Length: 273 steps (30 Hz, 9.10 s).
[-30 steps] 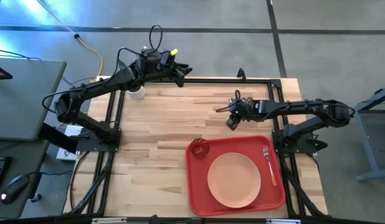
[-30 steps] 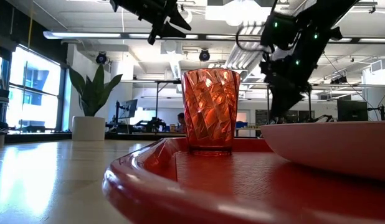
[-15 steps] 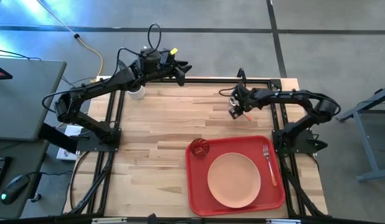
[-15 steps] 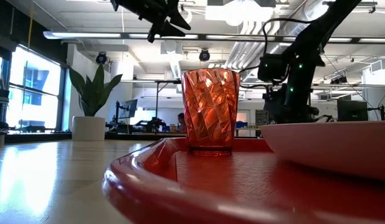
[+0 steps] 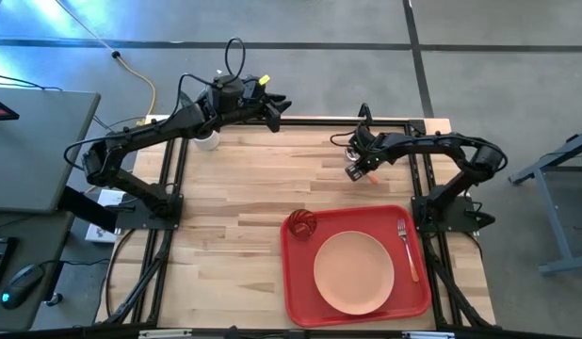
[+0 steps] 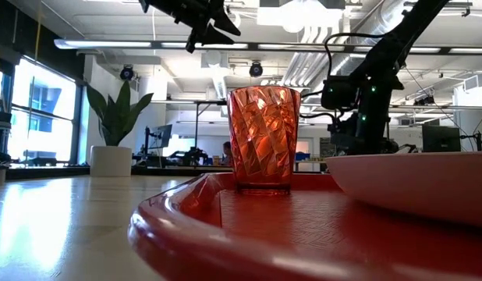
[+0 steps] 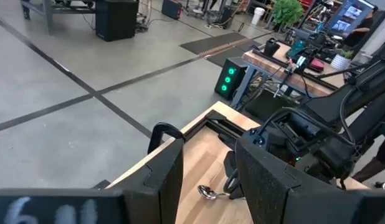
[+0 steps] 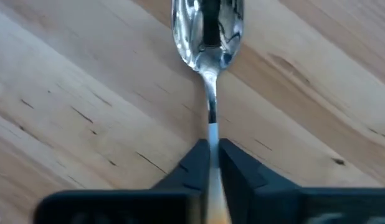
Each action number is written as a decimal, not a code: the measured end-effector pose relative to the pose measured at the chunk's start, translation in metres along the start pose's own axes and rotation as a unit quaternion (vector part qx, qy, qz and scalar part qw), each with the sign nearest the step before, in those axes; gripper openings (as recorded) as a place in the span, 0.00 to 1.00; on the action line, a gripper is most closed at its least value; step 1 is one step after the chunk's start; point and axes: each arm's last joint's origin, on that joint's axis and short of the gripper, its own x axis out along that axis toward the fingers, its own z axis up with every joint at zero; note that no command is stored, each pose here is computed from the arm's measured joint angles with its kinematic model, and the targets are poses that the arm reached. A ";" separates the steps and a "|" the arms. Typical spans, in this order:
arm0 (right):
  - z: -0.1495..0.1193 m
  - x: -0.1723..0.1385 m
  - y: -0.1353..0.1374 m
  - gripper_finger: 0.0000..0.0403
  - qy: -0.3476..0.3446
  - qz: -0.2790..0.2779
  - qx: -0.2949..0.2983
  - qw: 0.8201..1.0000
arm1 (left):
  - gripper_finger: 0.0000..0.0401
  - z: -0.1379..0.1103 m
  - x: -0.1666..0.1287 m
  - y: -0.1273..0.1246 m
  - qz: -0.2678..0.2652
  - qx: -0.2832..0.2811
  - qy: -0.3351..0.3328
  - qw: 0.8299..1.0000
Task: Pick and place plate/cup/fork/spoon on tray
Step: Put the orange spoon to the left of the orange fork on the red tray, then move the red tray to the center on the table
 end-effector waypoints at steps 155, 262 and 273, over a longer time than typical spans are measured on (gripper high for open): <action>-0.193 -0.159 0.070 0.28 -0.088 0.186 0.259 0.944 | 0.03 -0.313 -0.010 -0.068 -0.106 -0.209 0.334 0.913; -0.161 -0.154 0.072 0.28 -0.113 0.184 0.320 0.922 | 0.14 -0.248 -0.053 0.087 0.098 -0.119 0.368 0.917; -0.152 -0.151 0.068 0.28 -0.114 0.168 0.308 0.929 | 0.34 -0.248 -0.054 0.088 0.103 -0.123 0.372 0.914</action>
